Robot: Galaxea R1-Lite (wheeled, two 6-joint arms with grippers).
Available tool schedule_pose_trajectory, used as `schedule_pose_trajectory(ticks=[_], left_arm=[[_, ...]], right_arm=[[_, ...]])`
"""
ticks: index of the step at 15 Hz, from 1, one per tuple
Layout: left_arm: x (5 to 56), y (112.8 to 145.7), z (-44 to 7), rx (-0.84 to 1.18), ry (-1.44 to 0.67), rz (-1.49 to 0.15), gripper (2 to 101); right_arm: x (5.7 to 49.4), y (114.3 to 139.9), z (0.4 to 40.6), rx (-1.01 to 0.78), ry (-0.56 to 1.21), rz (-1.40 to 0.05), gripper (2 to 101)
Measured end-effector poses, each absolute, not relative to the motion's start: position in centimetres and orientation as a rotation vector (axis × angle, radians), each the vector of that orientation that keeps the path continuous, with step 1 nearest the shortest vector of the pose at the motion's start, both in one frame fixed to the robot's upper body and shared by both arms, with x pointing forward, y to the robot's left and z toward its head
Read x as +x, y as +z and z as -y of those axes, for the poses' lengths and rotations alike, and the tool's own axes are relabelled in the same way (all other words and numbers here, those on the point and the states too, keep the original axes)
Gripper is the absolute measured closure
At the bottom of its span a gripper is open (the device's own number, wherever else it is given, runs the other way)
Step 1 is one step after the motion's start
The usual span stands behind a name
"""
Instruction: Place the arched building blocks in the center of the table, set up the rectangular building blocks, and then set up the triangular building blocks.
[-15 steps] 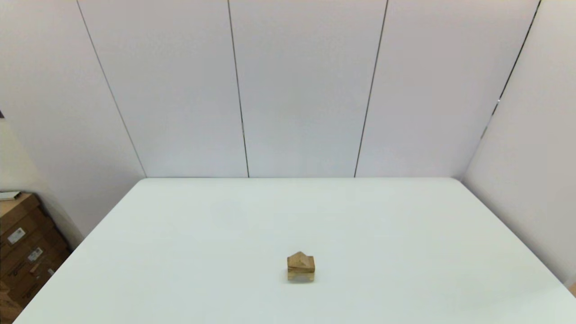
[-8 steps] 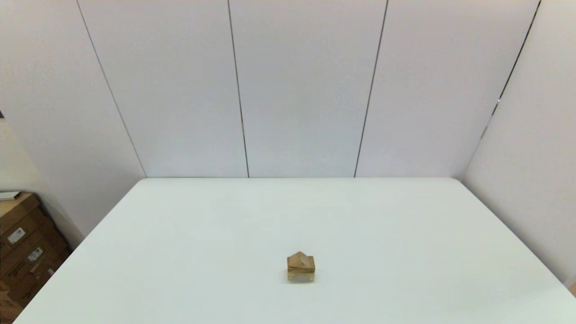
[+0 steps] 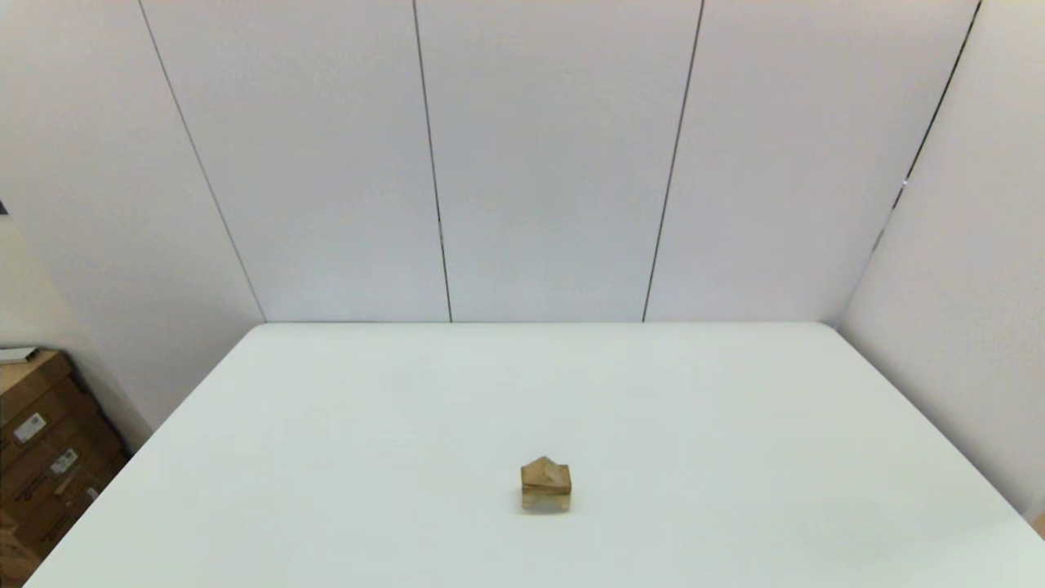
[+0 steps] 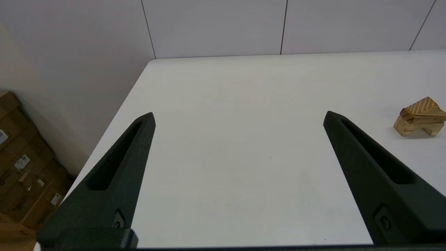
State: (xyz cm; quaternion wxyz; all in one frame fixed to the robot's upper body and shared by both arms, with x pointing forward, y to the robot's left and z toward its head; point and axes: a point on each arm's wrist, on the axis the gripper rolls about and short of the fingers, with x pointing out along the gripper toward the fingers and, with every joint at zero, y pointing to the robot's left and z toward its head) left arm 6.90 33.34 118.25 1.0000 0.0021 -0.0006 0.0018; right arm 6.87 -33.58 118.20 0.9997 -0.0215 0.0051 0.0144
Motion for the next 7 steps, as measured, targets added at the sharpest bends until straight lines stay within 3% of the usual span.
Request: schedule_pose_trajectory(ticks=[7], left_arm=[[6.90, 118.25, -33.34, 0.004, 0.004, 0.001, 5.4]], right_arm=[[6.87, 118.21, 33.58, -0.039, 0.029, -0.009, 4.3]])
